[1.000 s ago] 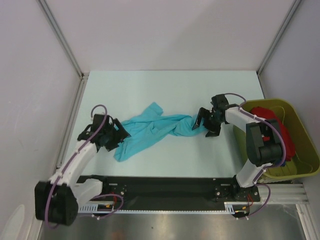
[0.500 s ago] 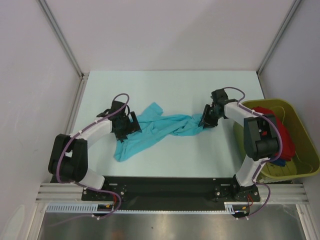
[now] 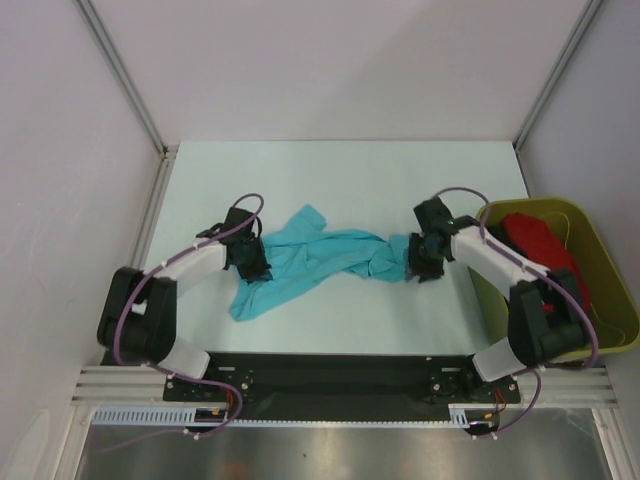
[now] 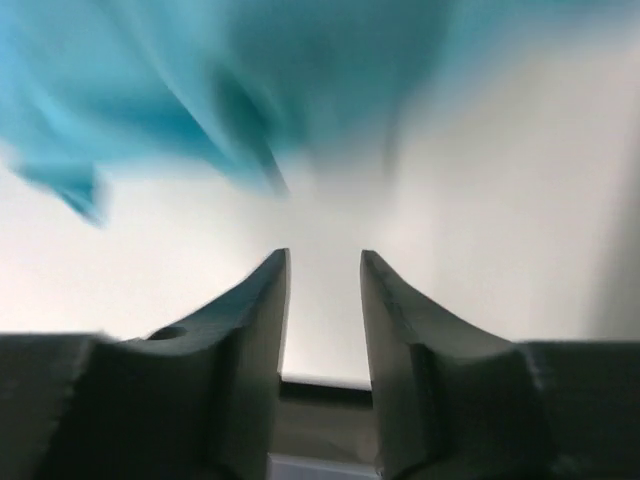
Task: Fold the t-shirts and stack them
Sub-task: Move the tshirt to the center of the board, then flatten the tshirt out
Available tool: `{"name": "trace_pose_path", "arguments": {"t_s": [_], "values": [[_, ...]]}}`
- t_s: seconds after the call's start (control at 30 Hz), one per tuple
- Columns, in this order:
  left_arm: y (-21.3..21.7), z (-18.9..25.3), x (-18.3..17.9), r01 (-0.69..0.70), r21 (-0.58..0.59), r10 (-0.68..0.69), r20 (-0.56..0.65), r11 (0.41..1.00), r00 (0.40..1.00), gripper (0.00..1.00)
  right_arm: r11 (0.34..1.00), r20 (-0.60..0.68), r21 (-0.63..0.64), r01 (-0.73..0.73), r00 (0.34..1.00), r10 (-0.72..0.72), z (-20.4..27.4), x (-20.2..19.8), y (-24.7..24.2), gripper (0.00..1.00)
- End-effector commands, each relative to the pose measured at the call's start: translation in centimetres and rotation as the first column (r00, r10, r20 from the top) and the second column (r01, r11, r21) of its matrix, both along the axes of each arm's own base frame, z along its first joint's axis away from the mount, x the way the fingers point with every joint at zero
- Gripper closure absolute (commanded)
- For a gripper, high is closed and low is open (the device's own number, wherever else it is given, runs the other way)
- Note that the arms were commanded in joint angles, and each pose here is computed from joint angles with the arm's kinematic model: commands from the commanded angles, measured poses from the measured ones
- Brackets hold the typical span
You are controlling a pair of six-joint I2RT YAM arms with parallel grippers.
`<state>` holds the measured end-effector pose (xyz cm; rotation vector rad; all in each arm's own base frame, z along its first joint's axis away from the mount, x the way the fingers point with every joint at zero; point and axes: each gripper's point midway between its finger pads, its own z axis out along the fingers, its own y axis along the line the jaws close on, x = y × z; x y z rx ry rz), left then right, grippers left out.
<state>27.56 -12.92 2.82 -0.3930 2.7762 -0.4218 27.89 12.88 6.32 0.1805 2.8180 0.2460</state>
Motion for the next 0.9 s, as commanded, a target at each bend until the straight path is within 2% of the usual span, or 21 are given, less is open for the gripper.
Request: {"name": "trace_pose_path", "arguments": {"t_s": [0.0, 0.1, 0.17, 0.2, 0.3, 0.33, 0.37, 0.4, 0.43, 0.47, 0.5, 0.57, 0.6, 0.7, 0.83, 0.87], "values": [[-1.0, 5.5, -2.1, 0.052, -0.029, -0.048, 0.139, 0.998, 0.989, 1.0, 0.998, -0.068, -0.034, 0.051, 0.996, -0.054, 0.9, -5.7, -3.0, 0.49], [-0.7, 8.8, -4.9, 0.041, -0.063, -0.027, 0.215, 0.997, 0.976, 1.0, 0.998, 0.058, 0.036, 0.041, 0.997, -0.043, 4.0, -5.0, -2.6, 0.28], [0.0, 9.2, -7.3, 0.029, -0.076, -0.013, 0.194, 0.997, 0.981, 1.0, 0.996, 0.142, 0.088, 0.024, 0.989, -0.036, 6.0, -3.0, -2.0, 0.22], [0.2, 9.8, -8.4, 0.02, -0.106, 0.004, 0.222, 0.994, 0.975, 1.0, 0.994, 0.163, 0.107, 0.02, 0.986, -0.037, 6.4, -2.2, -1.8, 0.2], [1.9, 10.5, -9.9, -0.033, -0.086, 0.054, 0.253, 0.996, 0.966, 1.0, 0.989, 0.179, 0.144, 0.031, 0.982, -0.057, 7.4, 2.1, -0.9, 0.2], [1.8, 11.3, -10.2, -0.022, -0.113, 0.054, 0.289, 0.993, 0.956, 0.96, 0.989, 0.182, 0.147, 0.016, 0.982, -0.043, 7.6, 3.1, -0.4, 0.2], [1.7, 11.1, -11.0, -0.019, -0.129, 0.053, 0.266, 0.991, 0.963, 0.8, 0.99, 0.149, 0.143, 0.014, 0.988, -0.036, 6.4, 4.3, 0.1, 0.2], [1.6, 10.6, -11.6, -0.042, -0.15, 0.076, 0.229, 0.988, 0.97, 0.31, 0.988, 0.199, 0.156, -0.001, 0.98, -0.03, 8.1, 6.3, 0.8, 0.19], [1.2, 10.5, -12.2, -0.029, -0.171, 0.064, 0.199, 0.985, 0.978, 0.2, 0.988, 0.203, 0.153, -0.012, 0.979, -0.02, 8.2, 7.1, 1.0, 0.19], [1.3, 10.5, -12.4, -0.025, -0.167, 0.058, 0.197, 0.986, 0.979, 0.16, 0.989, 0.166, 0.146, -0.012, 0.986, -0.013, 6.8, 8.1, 1.3, 0.19], [1.5, 11.4, -12.2, -0.027, -0.162, 0.062, 0.216, 0.986, 0.974, 0.06, 0.987, 0.185, 0.158, -0.013, 0.983, -0.016, 7.8, 9.4, 1.5, 0.19], [2.9, 12.5, -11.5, -0.072, -0.103, 0.097, 0.267, 0.992, 0.959, 0.0, 0.986, 0.156, 0.166, -0.015, 0.988, -0.011, 7.5, 10.3, 1.9, 0.18], [3.4, 13.9, -10.7, -0.08, -0.084, 0.103, 0.321, 0.993, 0.942, 0.0, 0.986, 0.142, 0.165, -0.016, 0.99, -0.007, 7.1, 10.8, 2.2, 0.18], [3.9, 14.3, -7.5, -0.064, -0.037, 0.074, 0.395, 0.997, 0.916, 0.0, 0.99, 0.108, 0.137, -0.039, 0.994, 0.024, 6.0, 10.4, 2.7, 0.17], [3.4, 11.2, -1.7, 0.012, 0.025, -0.02, 0.349, 1.0, 0.937, 0.0, 0.995, 0.108, 0.067, -0.074, 0.992, 0.067, 5.1, 10.8, 2.0, 0.14], [3.8, 10.3, -0.8, 0.04, 0.085, -0.066, 0.336, 0.996, 0.94, 0.0, 0.995, 0.102, 0.042, -0.088, 0.991, 0.083, 4.8, 10.8, 1.7, 0.12]]}}
